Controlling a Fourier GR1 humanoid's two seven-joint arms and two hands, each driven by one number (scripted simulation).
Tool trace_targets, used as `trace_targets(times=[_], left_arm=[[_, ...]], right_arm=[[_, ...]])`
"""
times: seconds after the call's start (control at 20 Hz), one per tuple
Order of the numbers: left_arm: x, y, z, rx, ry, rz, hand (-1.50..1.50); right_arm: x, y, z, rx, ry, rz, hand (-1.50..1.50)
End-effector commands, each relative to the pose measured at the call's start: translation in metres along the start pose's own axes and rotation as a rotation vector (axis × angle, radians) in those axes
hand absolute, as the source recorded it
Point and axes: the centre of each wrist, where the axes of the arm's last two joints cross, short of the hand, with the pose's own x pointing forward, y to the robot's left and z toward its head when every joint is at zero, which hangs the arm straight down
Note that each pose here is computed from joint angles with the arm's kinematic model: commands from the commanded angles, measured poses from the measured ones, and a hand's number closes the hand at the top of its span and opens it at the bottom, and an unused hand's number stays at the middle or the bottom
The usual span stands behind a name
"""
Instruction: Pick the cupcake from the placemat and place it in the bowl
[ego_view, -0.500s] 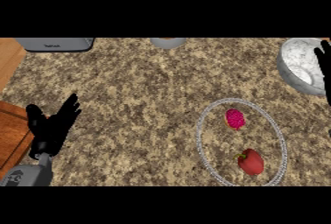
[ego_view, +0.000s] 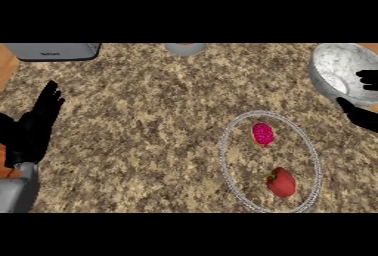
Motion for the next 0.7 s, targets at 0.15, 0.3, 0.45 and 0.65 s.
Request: trace_targets(times=[0.15, 0.3, 0.45, 0.65], left_arm=[[-0.001, 0.011, 0.01, 0.056, -0.033, -0.029, 0.0], [-0.001, -0.006, 0.014, 0.034, -0.063, -0.017, 0.0], [0.011, -0.011, 0.011, 0.038, -0.076, -0.032, 0.0], [0.007, -0.016, 0.006, 0.01, -0.075, -0.016, 0.0]], right_arm=[[-0.019, 0.06, 0.085, -0.132, 0.089, 0.171, -1.5], [-0.015, 0.086, 0.131, -0.104, 0.088, 0.214, -1.5], [0.01, 0.084, 0.149, -0.15, 0.154, 0.23, -1.5], [0.057, 0.06, 0.135, -0.188, 0.196, 0.291, -1.5]])
